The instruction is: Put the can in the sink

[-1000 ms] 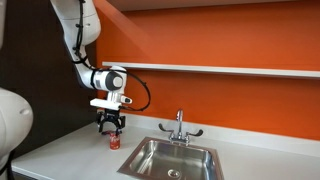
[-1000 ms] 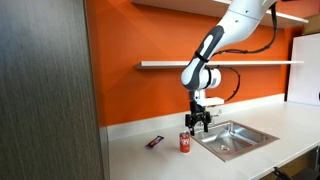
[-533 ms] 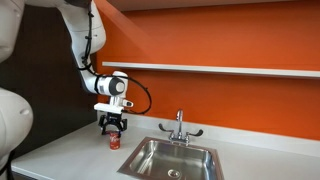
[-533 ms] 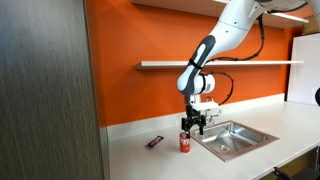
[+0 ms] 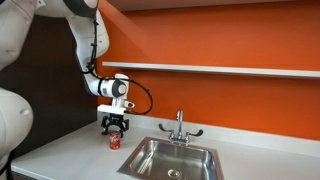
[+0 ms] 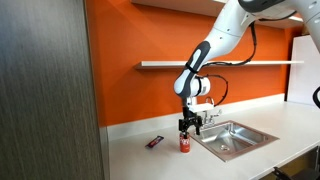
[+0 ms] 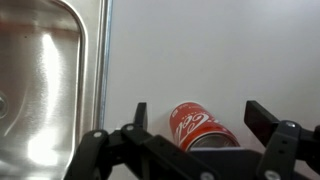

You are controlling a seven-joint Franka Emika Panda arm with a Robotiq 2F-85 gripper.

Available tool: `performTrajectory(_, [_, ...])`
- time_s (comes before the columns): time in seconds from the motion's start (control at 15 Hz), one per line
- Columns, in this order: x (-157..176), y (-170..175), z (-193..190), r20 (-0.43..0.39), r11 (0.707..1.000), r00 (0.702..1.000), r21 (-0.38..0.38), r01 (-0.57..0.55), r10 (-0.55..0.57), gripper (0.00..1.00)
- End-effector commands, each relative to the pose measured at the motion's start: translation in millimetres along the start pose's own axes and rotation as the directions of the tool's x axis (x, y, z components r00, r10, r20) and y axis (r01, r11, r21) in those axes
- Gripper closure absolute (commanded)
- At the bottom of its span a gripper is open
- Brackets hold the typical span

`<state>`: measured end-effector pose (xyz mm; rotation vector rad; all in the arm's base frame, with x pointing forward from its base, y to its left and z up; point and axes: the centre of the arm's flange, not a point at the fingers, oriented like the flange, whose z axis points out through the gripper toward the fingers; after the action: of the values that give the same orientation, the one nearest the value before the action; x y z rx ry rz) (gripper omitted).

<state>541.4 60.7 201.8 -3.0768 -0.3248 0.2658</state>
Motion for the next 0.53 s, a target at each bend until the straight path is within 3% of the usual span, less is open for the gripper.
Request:
performTrajectory(0.0, [16.1,-0.9,1.3,-0.002,1.0,1.0,-0.007,0.014,-0.014,0.0])
performTrajectory(0.47, [29.9,-6.9,5.8,-0.006,1.0,1.0,-0.002,0.027,-0.027,0.0])
